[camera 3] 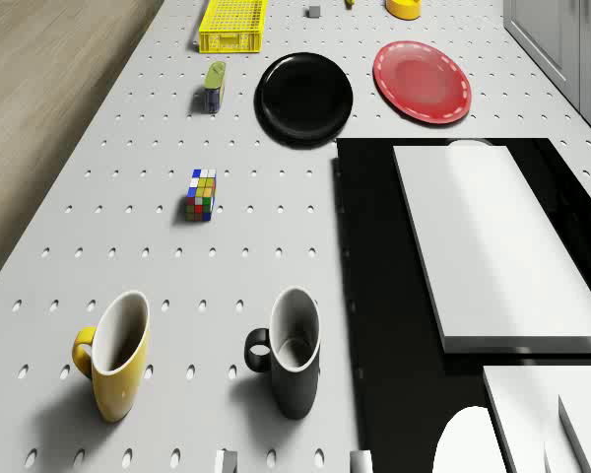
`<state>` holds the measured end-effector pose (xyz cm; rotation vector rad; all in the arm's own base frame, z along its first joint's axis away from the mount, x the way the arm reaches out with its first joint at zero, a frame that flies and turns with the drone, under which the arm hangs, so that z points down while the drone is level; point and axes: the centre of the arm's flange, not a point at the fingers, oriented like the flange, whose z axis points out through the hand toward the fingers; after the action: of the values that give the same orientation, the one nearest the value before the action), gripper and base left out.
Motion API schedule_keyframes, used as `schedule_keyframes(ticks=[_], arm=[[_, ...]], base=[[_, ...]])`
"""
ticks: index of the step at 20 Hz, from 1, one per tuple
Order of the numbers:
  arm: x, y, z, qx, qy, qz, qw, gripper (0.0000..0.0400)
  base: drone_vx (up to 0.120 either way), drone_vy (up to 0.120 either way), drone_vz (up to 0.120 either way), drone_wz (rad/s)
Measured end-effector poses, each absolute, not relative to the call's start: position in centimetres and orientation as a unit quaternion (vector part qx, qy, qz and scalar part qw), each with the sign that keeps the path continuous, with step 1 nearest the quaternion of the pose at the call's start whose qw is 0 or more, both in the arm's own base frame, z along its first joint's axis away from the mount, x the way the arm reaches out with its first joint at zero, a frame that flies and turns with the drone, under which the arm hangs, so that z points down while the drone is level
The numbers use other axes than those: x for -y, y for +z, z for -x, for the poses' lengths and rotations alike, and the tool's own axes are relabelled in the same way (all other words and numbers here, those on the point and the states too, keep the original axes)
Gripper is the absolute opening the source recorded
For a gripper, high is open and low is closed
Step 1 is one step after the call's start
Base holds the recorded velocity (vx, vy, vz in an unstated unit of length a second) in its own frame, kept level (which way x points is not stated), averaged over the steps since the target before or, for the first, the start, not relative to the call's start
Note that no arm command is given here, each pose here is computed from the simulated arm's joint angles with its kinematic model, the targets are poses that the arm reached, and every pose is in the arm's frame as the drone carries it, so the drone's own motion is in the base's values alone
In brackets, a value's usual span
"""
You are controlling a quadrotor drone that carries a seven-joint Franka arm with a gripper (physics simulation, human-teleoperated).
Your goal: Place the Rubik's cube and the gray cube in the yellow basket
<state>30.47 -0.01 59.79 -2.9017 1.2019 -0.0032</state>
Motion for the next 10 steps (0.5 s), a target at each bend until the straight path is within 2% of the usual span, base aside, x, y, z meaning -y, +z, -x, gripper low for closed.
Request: schedule_keyframes(ticks=[6, 10], arm=[[0.0, 64.1, -30.11, -0.383, -0.003, 0.924, 0.001, 0.0400], [0.0, 66.4, -30.25, -0.383, -0.005, 0.924, 0.002, 0.0400]], base=[[0.000, 0.007, 0.000, 0.000], [0.000, 0.120, 0.000, 0.000]])
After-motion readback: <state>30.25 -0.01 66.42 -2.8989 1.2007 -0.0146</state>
